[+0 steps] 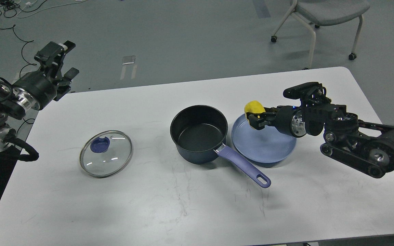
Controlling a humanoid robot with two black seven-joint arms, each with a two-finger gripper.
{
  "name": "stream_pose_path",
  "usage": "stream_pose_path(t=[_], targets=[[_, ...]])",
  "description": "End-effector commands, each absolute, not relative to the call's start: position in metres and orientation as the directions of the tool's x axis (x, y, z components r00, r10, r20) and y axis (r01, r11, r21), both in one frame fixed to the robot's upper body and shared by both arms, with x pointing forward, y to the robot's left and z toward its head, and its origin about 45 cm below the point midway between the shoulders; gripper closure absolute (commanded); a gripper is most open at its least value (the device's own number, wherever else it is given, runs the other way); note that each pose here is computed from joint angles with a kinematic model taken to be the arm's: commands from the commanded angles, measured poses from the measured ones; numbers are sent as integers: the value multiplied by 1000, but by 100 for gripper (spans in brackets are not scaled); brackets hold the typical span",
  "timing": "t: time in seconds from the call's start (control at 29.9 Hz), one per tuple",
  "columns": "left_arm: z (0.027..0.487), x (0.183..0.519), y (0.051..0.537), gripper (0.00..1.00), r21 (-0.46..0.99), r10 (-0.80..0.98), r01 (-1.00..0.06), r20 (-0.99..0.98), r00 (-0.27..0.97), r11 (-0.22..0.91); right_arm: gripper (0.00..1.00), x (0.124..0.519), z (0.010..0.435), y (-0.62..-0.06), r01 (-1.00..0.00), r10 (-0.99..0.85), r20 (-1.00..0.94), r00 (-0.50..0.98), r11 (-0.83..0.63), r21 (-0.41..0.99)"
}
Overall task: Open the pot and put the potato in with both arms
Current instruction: 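Carry the potato with the right gripper over the saucepan and drop it in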
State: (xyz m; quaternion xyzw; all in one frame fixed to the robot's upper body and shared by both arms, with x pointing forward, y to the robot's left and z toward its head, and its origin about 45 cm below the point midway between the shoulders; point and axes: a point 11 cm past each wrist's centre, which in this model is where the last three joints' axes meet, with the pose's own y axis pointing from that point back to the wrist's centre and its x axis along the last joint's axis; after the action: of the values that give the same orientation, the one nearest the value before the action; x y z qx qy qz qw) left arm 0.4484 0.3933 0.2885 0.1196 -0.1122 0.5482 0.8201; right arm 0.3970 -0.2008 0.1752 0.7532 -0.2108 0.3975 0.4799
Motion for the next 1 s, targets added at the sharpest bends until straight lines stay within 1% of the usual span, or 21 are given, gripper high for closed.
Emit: stream_pose_path(t=[0.0, 0.1, 0.2, 0.23, 0.3, 0.43, 0.53, 0.57, 0.6, 0.63, 0.7, 0.74, 0.77, 0.8, 0.9, 0.97], targets=[[289, 449, 393, 2, 72, 872, -925, 315, 375, 372, 58, 417, 223, -183, -729, 78, 859, 506, -493, 475], [288, 448, 393, 2, 73, 872, -926, 315, 374, 371, 58, 424, 247, -166, -734, 80, 885, 458, -528, 428], [288, 449, 392, 2, 72, 872, -925, 313, 376, 373, 58, 413, 251, -124, -685, 83, 889, 451, -607, 404], [289, 449, 392, 2, 72, 872, -925, 314, 376, 373, 58, 408, 248, -109, -661, 88, 885, 457, -632, 404], [288, 449, 392, 2, 72, 872, -925, 313, 376, 373, 58, 402, 243, -98, -640, 100, 879, 466, -647, 413], [289, 449, 393, 2, 71, 873, -926, 313, 373, 370, 58, 377, 212, -67, -558, 171, 846, 506, -683, 472], [290, 448, 395, 2, 71, 874, -927, 315, 370, 368, 57, 372, 198, -66, -543, 193, 829, 525, -674, 501], [290, 448, 395, 2, 71, 874, -927, 315, 370, 368, 55, 372, 191, -66, -541, 194, 821, 537, -668, 511], [290, 448, 395, 2, 71, 874, -928, 316, 369, 366, 53, 371, 189, -65, -539, 192, 818, 542, -667, 514], [290, 448, 396, 2, 71, 874, -928, 317, 368, 365, 46, 371, 185, -65, -540, 187, 813, 551, -663, 518], [290, 448, 396, 2, 73, 873, -928, 316, 370, 367, 39, 372, 183, -65, -545, 181, 813, 554, -659, 518], [290, 448, 397, 2, 71, 874, -929, 318, 367, 364, 25, 373, 183, -64, -549, 173, 814, 554, -659, 514], [290, 448, 397, 2, 71, 874, -929, 318, 367, 364, 17, 374, 184, -64, -552, 169, 815, 554, -659, 511], [290, 448, 397, 2, 72, 874, -929, 318, 368, 364, 3, 374, 185, -61, -550, 167, 817, 552, -664, 508], [290, 448, 397, 2, 71, 874, -929, 318, 367, 364, 0, 375, 188, -59, -552, 148, 816, 558, -669, 498], [290, 448, 397, 2, 71, 874, -929, 318, 367, 364, 0, 376, 190, -59, -555, 130, 815, 565, -671, 492]])
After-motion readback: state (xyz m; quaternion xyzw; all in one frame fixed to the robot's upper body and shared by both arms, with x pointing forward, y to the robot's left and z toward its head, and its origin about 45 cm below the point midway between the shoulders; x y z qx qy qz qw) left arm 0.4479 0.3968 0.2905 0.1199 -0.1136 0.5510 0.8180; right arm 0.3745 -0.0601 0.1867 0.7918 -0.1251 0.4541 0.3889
